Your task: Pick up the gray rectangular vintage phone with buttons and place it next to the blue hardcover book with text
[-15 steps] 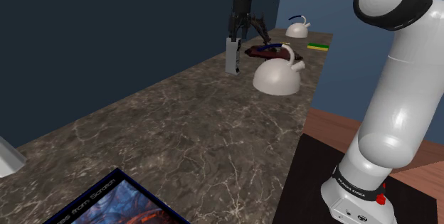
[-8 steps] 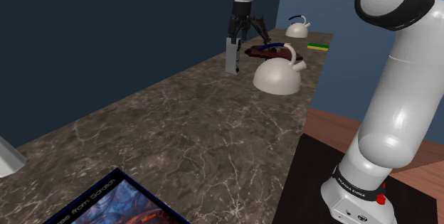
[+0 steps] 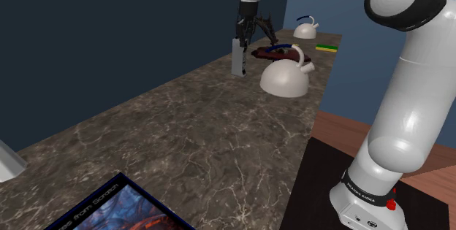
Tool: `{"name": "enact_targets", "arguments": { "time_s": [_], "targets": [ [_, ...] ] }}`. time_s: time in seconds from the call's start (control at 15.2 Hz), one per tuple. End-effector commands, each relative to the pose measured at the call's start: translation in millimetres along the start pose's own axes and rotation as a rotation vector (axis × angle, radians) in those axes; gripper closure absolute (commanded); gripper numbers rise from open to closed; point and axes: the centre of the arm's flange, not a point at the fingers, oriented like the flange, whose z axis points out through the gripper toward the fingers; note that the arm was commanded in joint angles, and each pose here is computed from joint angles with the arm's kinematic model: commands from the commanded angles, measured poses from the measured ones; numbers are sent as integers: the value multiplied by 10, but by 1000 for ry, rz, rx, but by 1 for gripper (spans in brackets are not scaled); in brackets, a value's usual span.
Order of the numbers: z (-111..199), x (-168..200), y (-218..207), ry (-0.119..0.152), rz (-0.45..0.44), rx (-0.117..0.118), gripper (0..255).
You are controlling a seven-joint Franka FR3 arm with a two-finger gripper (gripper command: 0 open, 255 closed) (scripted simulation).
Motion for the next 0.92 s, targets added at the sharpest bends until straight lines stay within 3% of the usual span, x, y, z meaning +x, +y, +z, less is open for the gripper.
{"name": "enact_targets", "arguments": {
  "time_s": [0.0, 0.86],
  "targets": [
    [2, 1, 0, 0, 0, 0, 255],
    [-578, 16, -1, 0, 0, 0, 255]
  ]
}}
